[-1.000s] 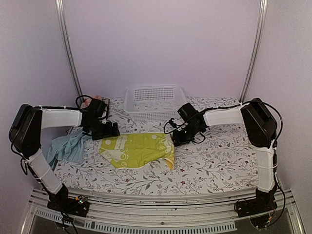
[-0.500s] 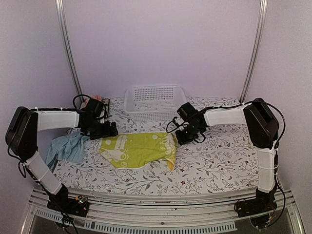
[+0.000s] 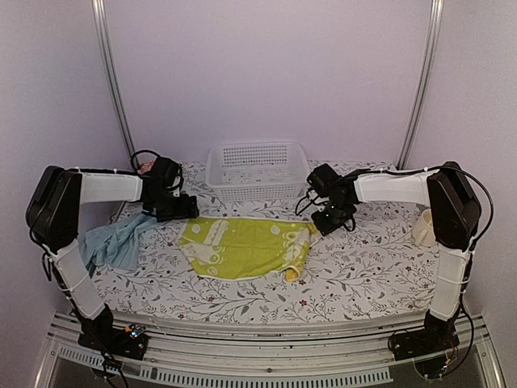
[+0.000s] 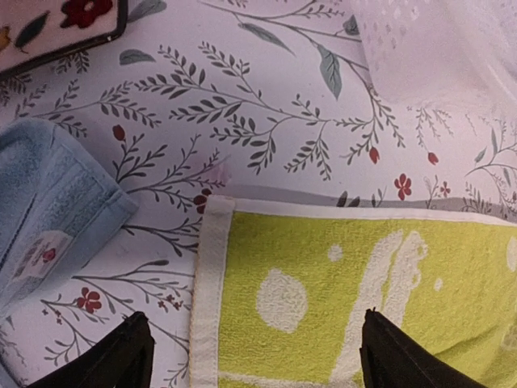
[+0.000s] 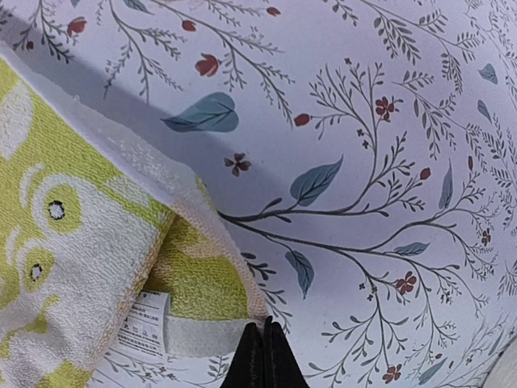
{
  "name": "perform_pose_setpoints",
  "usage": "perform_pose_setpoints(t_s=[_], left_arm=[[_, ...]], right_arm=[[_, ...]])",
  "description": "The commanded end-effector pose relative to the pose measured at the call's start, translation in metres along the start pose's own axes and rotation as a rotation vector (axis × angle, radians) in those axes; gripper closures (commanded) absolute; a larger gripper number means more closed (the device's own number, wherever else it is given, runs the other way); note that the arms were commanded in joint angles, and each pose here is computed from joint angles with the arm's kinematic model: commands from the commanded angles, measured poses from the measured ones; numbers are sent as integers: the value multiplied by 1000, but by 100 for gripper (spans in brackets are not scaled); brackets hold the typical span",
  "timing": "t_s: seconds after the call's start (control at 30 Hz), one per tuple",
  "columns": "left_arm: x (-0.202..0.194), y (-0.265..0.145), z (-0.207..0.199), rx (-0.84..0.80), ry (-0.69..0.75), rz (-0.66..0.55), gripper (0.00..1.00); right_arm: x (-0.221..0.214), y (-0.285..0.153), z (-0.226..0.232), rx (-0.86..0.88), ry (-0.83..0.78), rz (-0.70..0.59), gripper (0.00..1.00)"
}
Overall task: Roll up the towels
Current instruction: Pick up the towel from the center of the board.
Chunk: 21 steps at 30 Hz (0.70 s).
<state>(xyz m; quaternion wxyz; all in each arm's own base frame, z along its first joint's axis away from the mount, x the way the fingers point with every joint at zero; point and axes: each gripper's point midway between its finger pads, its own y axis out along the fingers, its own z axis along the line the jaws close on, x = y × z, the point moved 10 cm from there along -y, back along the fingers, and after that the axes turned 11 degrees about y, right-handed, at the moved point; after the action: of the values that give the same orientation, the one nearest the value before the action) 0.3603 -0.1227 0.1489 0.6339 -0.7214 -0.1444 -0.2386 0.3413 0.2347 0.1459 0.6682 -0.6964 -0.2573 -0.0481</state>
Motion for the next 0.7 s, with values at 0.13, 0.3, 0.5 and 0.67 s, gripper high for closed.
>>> perform_pose_setpoints(t_s=[0.13, 0.3, 0.5, 0.67], left_arm=[[26, 37, -1, -30, 3, -19, 19], [34, 56, -4, -72, 38, -48, 24], [37, 77, -6, -74, 45, -38, 32], [37, 83, -1, -29, 45, -44, 40]], right_arm=[[-6, -8, -14, -109, -65, 5, 98], [-6, -9, -12, -84, -98, 9, 98], [-7, -12, -12, -73, -95, 4, 98], [-7, -13, -12, -64, -96, 3, 98]])
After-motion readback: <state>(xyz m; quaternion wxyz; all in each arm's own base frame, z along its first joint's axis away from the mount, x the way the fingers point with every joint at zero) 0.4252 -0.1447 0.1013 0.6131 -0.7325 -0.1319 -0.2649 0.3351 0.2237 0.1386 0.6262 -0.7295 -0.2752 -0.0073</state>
